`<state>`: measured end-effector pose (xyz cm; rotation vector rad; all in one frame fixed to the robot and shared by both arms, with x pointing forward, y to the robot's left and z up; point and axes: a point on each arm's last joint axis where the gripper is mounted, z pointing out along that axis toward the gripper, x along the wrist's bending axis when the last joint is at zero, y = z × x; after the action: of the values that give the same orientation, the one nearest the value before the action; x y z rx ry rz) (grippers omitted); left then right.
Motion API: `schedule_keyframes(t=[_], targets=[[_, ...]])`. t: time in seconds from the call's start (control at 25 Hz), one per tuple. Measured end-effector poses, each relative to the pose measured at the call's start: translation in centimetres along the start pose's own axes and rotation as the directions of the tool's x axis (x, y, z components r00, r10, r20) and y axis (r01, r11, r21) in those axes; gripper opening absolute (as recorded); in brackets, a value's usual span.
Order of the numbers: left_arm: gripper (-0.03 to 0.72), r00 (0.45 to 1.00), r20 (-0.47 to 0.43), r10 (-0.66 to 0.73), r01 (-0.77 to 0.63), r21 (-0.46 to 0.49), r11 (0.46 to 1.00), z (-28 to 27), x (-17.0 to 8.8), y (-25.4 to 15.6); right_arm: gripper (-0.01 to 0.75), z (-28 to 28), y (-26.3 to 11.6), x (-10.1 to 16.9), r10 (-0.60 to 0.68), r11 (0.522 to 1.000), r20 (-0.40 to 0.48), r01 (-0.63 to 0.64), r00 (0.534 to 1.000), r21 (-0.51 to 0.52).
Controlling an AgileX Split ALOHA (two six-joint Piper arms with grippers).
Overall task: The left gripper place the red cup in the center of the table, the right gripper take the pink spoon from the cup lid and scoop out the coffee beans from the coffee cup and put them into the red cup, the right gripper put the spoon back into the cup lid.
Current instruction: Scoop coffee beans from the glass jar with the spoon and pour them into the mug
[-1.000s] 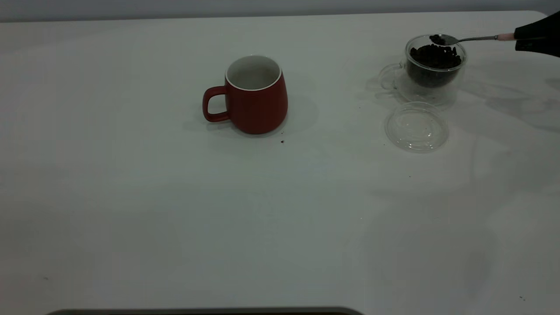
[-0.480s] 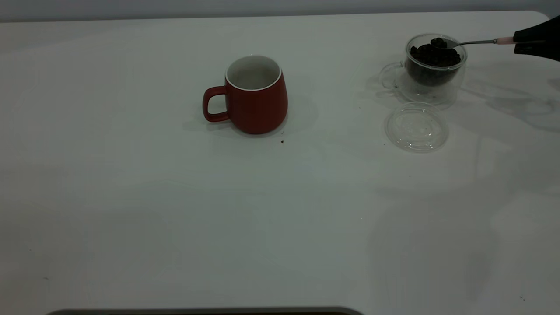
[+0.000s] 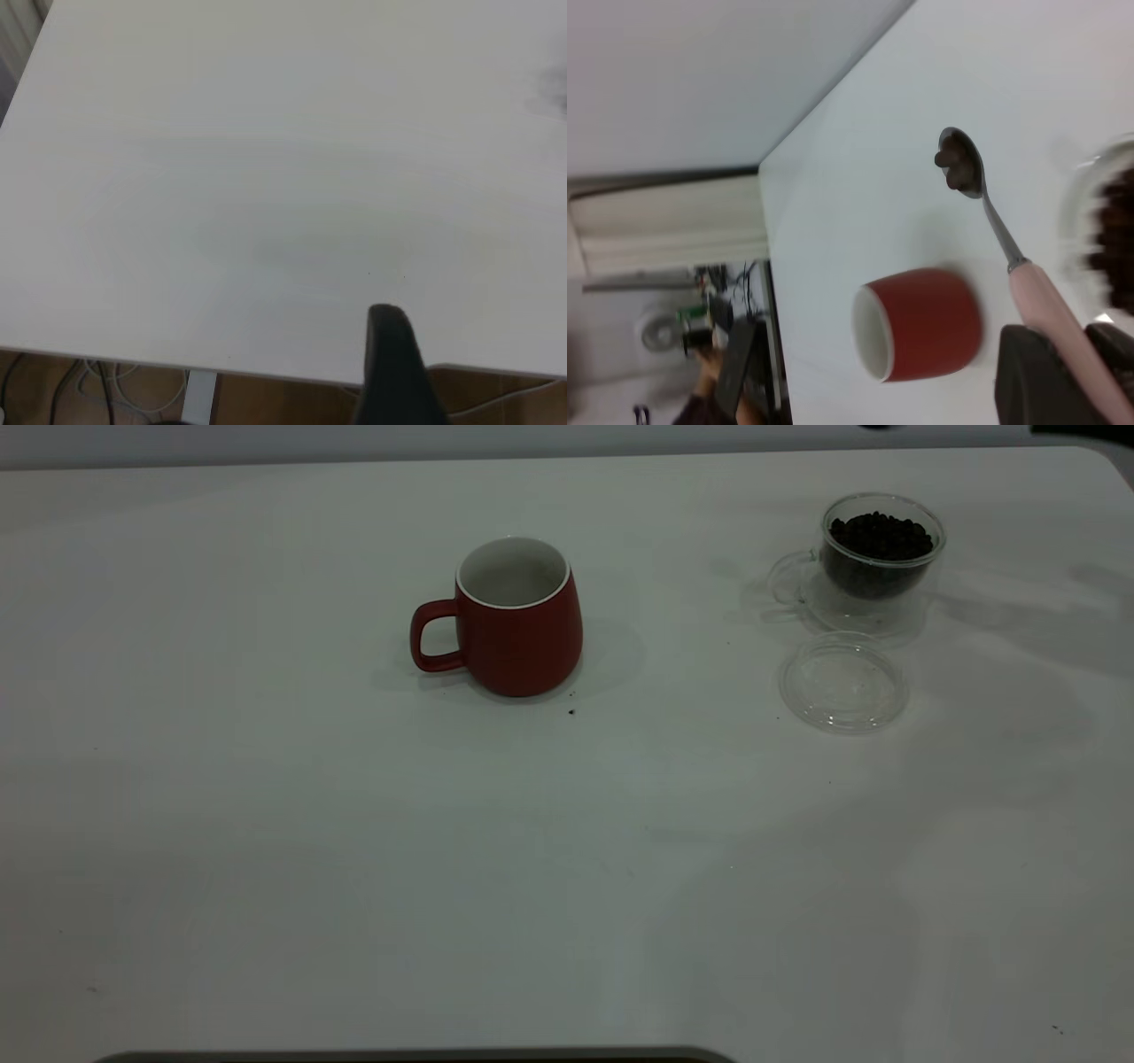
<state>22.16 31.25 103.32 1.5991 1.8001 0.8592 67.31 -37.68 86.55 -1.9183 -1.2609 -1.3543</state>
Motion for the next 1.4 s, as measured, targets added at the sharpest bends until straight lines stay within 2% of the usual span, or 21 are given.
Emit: schedule_keyframes(t=[0.44,0.76,0.92,1.16,1.28,1.4], targets=[[0.538,1.000,0.000,0.002,-0.002,0.000,1.000,0.0,0.0,0.0,0.101,9.5,-4.5,6.7,-0.060,0.983,-0.115,0.079,0.992,0.166],[0.538,1.000,0.000,0.002,-0.002,0.000,1.000,0.0,0.0,0.0,0.101,14.2,-8.8,9.3,-0.125,0.939,-0.145,0.165,0.981,0.302],[0.538,1.000,0.000,0.002,-0.002,0.000,1.000,0.0,0.0,0.0,0.101,15.4,-9.6,8.9,-0.127,0.934,-0.126,0.161,0.984,0.319],[0.538,1.000,0.000,0.001,-0.001,0.000,1.000,0.0,0.0,0.0,0.101,17.0,-10.2,6.5,-0.144,0.939,-0.066,0.158,0.987,0.306],[0.538,1.000,0.000,0.001,-0.001,0.000,1.000,0.0,0.0,0.0,0.101,17.2,-10.1,6.2,-0.209,0.933,-0.058,0.217,0.976,0.286],[0.538,1.000,0.000,0.001,-0.001,0.000,1.000,0.0,0.0,0.0,0.101,17.2,-10.0,5.9,-0.307,0.909,-0.055,0.310,0.950,0.280]])
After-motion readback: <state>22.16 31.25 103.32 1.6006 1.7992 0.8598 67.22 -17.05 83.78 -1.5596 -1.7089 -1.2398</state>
